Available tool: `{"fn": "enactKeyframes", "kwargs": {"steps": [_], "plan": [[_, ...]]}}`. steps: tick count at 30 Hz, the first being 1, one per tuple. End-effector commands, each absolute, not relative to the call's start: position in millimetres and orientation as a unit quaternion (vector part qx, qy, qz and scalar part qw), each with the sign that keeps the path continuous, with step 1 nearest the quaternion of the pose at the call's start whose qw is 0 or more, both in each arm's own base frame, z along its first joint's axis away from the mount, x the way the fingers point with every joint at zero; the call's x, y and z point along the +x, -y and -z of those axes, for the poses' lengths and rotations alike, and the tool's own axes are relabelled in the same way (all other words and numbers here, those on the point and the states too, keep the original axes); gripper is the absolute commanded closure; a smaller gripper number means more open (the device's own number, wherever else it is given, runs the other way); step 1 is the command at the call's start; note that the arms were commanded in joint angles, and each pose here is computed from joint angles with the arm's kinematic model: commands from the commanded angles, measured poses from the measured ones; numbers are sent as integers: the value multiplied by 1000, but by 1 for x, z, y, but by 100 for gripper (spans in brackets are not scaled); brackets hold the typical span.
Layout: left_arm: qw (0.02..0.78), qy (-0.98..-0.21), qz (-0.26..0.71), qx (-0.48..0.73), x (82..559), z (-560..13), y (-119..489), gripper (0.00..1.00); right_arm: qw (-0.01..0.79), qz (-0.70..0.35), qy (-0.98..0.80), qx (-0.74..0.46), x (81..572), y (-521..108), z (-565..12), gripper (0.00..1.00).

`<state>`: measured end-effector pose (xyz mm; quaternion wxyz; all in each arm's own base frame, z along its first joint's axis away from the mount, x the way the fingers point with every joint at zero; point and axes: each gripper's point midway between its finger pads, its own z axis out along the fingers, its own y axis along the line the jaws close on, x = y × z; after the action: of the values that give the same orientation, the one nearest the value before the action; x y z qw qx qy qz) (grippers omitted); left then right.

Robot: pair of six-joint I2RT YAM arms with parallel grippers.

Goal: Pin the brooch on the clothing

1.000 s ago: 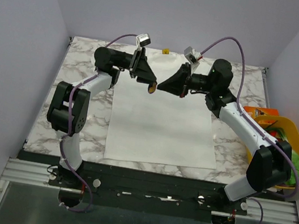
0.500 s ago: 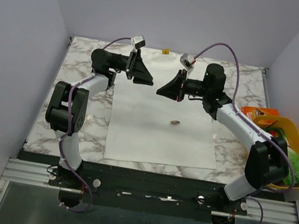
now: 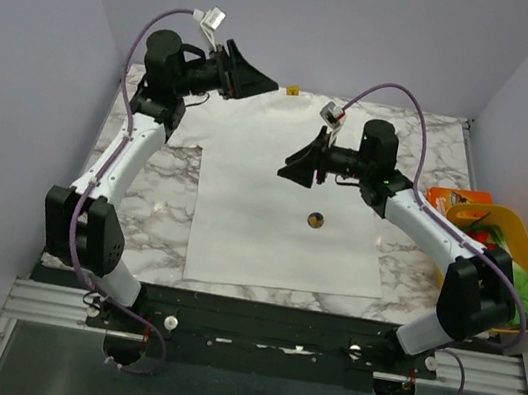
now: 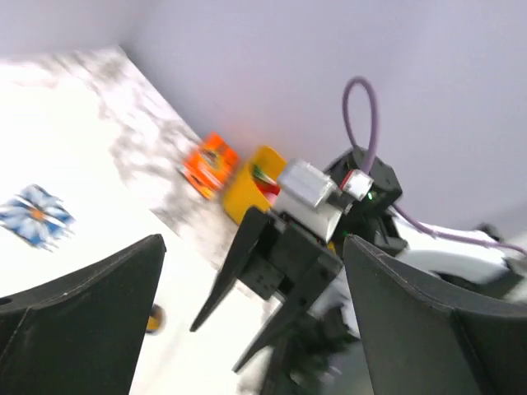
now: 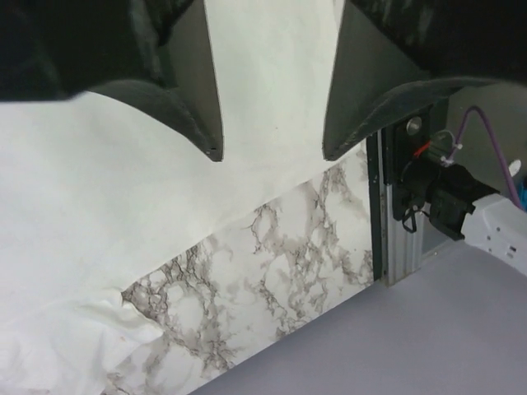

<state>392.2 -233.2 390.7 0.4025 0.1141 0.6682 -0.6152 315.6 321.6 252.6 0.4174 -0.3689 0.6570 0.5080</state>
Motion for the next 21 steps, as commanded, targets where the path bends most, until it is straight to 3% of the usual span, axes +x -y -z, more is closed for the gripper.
{"fn": "enactKeyframes", "kwargs": {"steps": [1,4,7,12,21], "plan": [[487,-786,374,76,413,-356,196,1,433,-460,-706,-321,330,-310,-241,31],[499,-829,244,66,421,-332,189,1,442,-413,-748,-275,348,-298,-225,19],[477,-857,183,70,420,-298,197,1,440,-357,-792,-226,364,-281,-199,14],[442,-882,138,88,411,-246,214,1,394,-274,-863,-159,376,-246,-138,15],[392,-901,120,140,386,-170,257,1,313,-235,-914,-108,356,-201,-60,20]]}}
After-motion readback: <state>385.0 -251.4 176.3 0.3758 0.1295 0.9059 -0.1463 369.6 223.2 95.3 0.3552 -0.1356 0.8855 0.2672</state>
